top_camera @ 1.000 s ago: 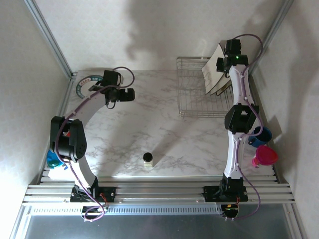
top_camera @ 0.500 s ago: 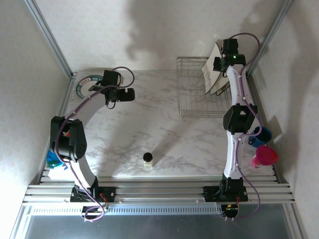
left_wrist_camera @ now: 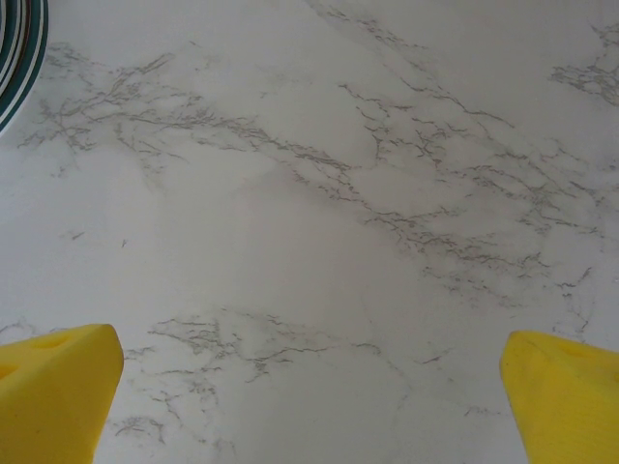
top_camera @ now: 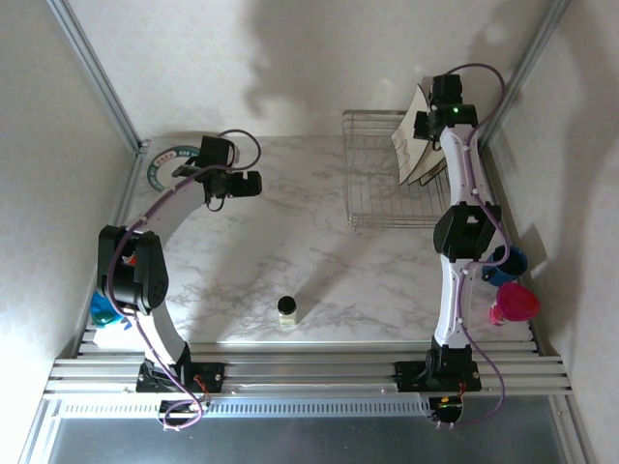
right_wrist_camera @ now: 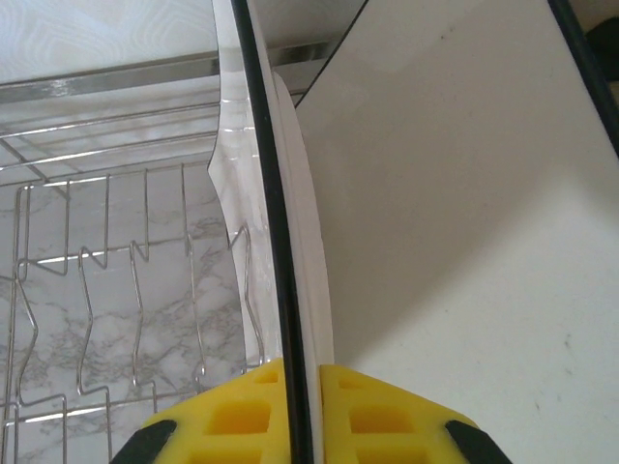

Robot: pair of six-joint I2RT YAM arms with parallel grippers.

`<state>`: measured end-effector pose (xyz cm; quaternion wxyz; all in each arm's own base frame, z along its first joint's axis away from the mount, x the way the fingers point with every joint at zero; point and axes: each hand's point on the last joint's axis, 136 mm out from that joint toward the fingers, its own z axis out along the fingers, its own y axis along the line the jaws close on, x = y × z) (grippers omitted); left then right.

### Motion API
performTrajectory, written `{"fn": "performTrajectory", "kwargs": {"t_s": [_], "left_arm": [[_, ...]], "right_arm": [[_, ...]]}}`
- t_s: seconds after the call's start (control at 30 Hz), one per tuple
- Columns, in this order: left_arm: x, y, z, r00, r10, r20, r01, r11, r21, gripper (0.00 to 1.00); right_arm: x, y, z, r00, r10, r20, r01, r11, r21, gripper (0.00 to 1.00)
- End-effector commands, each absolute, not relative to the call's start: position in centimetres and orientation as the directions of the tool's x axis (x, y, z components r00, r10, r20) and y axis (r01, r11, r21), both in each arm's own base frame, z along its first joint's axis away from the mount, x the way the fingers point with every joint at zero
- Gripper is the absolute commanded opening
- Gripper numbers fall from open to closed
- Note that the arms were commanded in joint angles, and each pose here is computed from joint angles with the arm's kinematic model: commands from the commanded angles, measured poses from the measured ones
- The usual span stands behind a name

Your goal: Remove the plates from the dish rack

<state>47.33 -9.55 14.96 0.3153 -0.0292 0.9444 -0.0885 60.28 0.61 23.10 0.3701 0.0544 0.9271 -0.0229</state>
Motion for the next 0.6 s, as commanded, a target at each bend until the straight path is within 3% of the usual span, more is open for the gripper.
{"fn": "performTrajectory", "kwargs": {"t_s": [0.0, 0.57], "left_arm": [[47.0, -9.7, 16.4, -0.781, -0.124, -0.612, 0.001, 0.98, -0.2, 1.0], [46.2, -9.7, 16.3, -0.778, -0.133, -0.614, -0.003, 0.978, -0.208, 1.0]], "right_arm": [[59.2, 1.2, 32.0, -0.572, 0.086, -0.816, 0.107, 0.994, 0.029, 0.0], [55.7, 0.4, 39.8, -0.449, 0.06, -0.891, 0.142, 0.99, -0.005, 0.0]]}}
